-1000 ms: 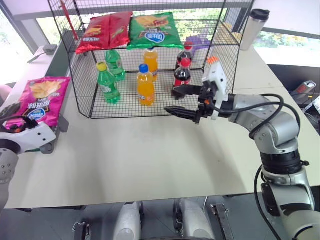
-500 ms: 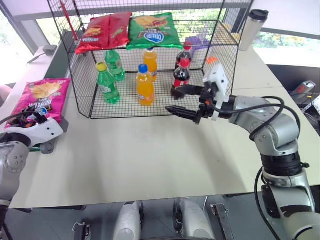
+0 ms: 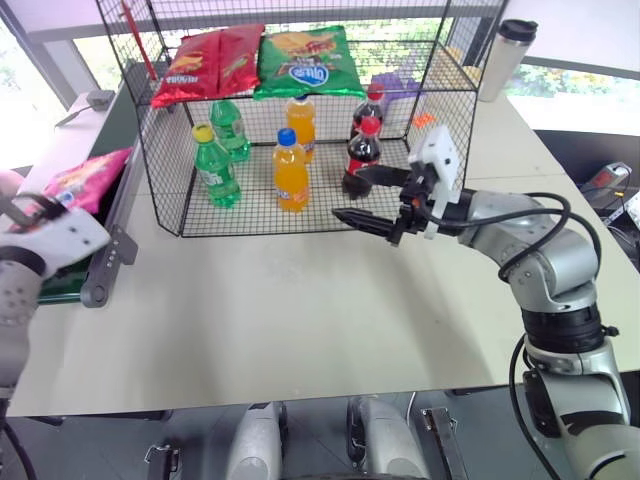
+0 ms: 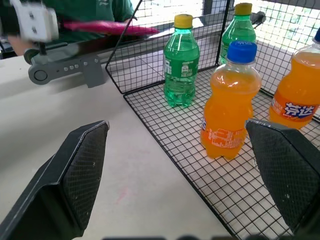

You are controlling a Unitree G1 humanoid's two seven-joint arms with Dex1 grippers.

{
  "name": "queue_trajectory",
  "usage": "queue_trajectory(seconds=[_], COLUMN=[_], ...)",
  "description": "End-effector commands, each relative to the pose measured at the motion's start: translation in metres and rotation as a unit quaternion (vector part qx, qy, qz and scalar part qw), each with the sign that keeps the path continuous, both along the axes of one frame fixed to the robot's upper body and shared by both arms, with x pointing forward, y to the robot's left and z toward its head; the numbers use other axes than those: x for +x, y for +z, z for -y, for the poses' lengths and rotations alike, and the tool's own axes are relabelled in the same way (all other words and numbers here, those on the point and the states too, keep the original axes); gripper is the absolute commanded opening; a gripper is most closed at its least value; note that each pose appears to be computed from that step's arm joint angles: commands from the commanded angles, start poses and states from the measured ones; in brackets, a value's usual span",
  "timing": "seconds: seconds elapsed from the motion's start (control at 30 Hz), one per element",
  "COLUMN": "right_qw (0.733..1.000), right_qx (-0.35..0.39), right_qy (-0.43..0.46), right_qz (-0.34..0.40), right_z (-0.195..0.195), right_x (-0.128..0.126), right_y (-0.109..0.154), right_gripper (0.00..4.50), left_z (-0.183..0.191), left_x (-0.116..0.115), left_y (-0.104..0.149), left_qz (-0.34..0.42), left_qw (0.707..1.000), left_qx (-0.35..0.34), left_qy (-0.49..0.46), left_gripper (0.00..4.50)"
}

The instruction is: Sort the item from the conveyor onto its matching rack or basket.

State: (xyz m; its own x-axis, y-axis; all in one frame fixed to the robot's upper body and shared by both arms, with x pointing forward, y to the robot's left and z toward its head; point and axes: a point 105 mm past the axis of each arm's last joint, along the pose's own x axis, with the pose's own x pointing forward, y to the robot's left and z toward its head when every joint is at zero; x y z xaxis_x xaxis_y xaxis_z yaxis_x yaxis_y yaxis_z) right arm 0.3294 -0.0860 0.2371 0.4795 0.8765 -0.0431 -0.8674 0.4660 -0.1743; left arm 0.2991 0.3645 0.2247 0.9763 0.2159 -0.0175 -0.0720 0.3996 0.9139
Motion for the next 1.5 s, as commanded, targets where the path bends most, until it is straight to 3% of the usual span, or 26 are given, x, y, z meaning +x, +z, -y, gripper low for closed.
queue_trajectory(seconds=[0.03, 0.13, 0.23, 0.37, 0.47, 0.67, 1.0, 1.13, 1.4, 1.5], right_qw=[0.999, 0.996, 0.993, 0.991, 0.991, 0.988, 0.978, 0.973, 0.943, 0.938], right_qx=[0.043, 0.085, 0.117, 0.125, 0.116, 0.105, 0.111, 0.126, 0.14, 0.15], right_qy=[0.005, 0.019, 0.028, 0.042, 0.054, 0.105, 0.171, 0.191, 0.295, 0.306], right_qz=[0.026, 0.016, -0.001, -0.021, -0.033, -0.047, -0.033, -0.033, -0.059, -0.063], right_z=[0.007, 0.009, 0.018, 0.028, 0.034, 0.03, 0.021, 0.01, -0.018, -0.022], right_x=[0.0, 0.001, 0.005, 0.006, 0.006, 0.003, 0.001, 0.002, -0.032, -0.036], right_y=[0.024, 0.036, 0.043, 0.044, 0.042, 0.042, 0.06, 0.063, 0.066, 0.067], right_gripper=[4.5, 4.5, 4.5, 4.5, 4.5, 4.5, 4.5, 4.5, 4.5, 3.79], left_z=[0.01, 0.026, 0.04, 0.066, 0.084, 0.118, 0.181, 0.195, 0.213, 0.212], left_x=[-0.028, -0.051, -0.083, -0.118, -0.127, -0.119, -0.096, -0.088, -0.068, -0.061], left_y=[0.066, 0.099, 0.098, 0.098, 0.109, 0.118, 0.129, 0.124, 0.121, 0.119], left_qz=[0.062, 0.086, 0.006, -0.074, -0.095, -0.135, -0.202, -0.229, -0.237, -0.237], left_qw=[0.986, 0.945, 0.91, 0.873, 0.851, 0.814, 0.716, 0.698, 0.667, 0.664], left_qx=[-0.141, -0.275, -0.357, -0.389, -0.392, -0.38, -0.339, -0.323, -0.311, -0.315], left_qy=[-0.062, -0.151, -0.21, -0.285, -0.336, -0.419, -0.576, -0.597, -0.634, -0.635], left_gripper=[0.03, 0.03, 0.03, 0.03, 0.03, 0.03, 0.03, 0.03, 0.03, 0.0])
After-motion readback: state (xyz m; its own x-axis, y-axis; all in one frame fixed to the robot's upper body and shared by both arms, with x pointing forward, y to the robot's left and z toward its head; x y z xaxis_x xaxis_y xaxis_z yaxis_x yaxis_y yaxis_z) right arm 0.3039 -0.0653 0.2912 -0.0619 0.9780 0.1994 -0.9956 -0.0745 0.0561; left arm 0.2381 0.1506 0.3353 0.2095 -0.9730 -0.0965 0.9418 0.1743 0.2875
